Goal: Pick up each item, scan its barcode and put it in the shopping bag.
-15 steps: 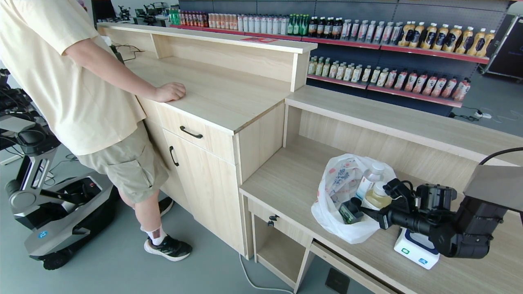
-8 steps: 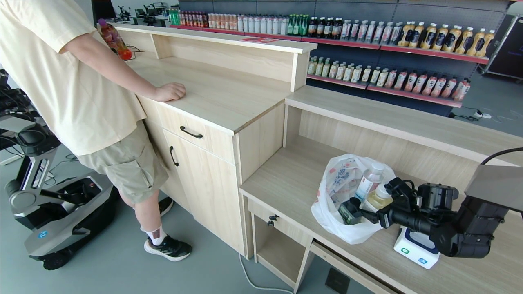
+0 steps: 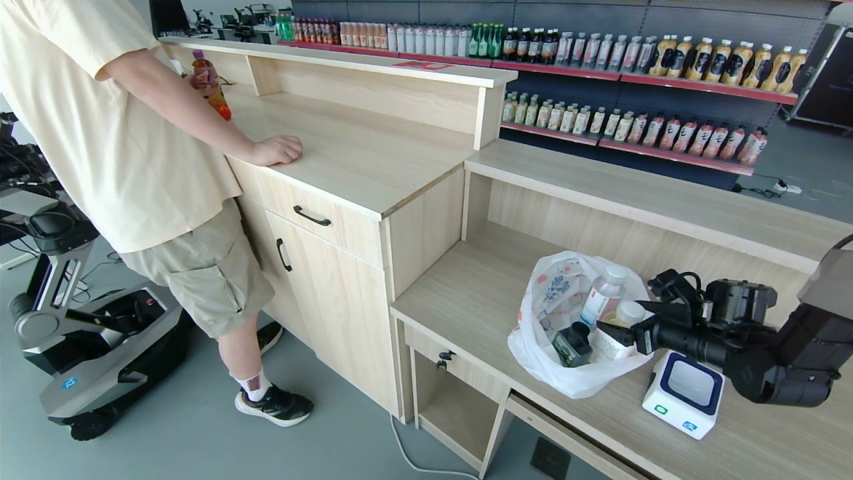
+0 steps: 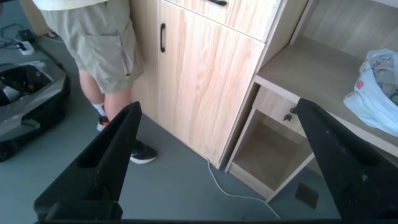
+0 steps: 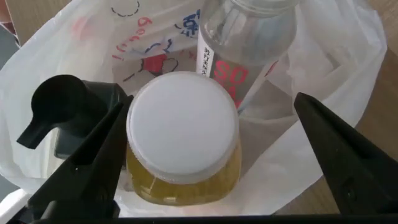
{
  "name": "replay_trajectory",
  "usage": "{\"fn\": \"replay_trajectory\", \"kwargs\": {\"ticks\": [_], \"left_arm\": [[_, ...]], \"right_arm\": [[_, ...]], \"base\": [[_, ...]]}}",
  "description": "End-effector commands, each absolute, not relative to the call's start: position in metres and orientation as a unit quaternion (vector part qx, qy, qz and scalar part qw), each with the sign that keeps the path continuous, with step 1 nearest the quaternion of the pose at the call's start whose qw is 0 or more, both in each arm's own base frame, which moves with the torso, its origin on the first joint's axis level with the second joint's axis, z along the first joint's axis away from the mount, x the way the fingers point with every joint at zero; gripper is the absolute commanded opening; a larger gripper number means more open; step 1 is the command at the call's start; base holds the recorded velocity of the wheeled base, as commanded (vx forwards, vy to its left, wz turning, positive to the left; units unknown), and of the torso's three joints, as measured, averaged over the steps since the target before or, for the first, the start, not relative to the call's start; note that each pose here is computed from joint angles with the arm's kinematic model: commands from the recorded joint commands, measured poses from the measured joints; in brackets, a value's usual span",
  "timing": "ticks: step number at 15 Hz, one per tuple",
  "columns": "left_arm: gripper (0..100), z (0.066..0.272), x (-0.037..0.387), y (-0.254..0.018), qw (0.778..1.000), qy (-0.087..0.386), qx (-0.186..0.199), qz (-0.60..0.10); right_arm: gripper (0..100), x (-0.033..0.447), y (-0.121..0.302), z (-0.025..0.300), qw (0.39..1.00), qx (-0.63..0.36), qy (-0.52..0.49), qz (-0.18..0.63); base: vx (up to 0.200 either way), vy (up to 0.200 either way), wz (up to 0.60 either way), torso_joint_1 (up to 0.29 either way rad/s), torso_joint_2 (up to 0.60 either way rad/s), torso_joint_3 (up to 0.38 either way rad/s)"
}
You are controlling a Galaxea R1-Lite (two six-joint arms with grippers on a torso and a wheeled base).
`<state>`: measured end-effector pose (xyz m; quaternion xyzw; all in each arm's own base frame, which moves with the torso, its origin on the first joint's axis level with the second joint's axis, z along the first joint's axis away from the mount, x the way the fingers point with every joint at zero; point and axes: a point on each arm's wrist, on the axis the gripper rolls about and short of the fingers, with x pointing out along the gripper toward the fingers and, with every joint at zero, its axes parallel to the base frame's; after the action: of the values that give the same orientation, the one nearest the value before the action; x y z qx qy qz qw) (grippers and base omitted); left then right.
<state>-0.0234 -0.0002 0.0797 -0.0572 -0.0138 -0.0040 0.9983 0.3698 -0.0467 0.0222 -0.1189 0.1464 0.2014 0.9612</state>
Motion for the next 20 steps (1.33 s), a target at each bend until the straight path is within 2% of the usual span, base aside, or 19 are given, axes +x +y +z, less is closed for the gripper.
{"fn": "replay_trajectory", "kwargs": {"ticks": [1, 2, 4, 7, 10, 17, 20], "left_arm": [[100, 0.08, -0.023, 0.0, 0.998, -0.014, -0.057, -0.004], [100, 0.08, -0.023, 0.0, 0.998, -0.014, -0.057, -0.004], [100, 0.08, -0.023, 0.0, 0.998, -0.014, -0.057, -0.004], [100, 0.08, -0.023, 0.0, 0.998, -0.014, -0.057, -0.004], [100, 0.08, -0.023, 0.0, 0.998, -0.014, -0.057, -0.004], [100, 0.08, -0.023, 0.0, 0.998, -0.015, -0.057, -0.004], [100, 0.08, -0.023, 0.0, 0.998, -0.015, -0.057, -0.004]], "right_arm": [[100, 0.352, -0.053, 0.077, 0.967, -0.123, 0.125, 0.185], [100, 0.333, -0.052, 0.106, 0.968, -0.126, 0.12, 0.181], [100, 0.309, -0.053, 0.141, 0.972, -0.141, 0.089, 0.165], [100, 0.283, -0.063, 0.175, 0.973, -0.2, 0.078, 0.084], [100, 0.265, -0.064, 0.202, 0.978, -0.199, 0.04, 0.057], [100, 0.203, -0.067, 0.246, 0.988, -0.143, 0.051, 0.009], [100, 0.174, -0.057, 0.242, 0.989, -0.133, 0.057, -0.019]], "base": [[0.0, 0.0, 0.0, 0.0, 0.0, 0.0], [0.0, 0.0, 0.0, 0.0, 0.0, 0.0], [0.0, 0.0, 0.0, 0.0, 0.0, 0.0], [0.0, 0.0, -0.2, 0.002, 0.0, 0.002], [0.0, 0.0, -0.6, -0.118, 0.22, 0.113], [0.0, 0.0, -0.6, -0.171, 0.34, 0.158], [0.0, 0.0, -0.6, -0.188, 0.36, 0.173]]}}
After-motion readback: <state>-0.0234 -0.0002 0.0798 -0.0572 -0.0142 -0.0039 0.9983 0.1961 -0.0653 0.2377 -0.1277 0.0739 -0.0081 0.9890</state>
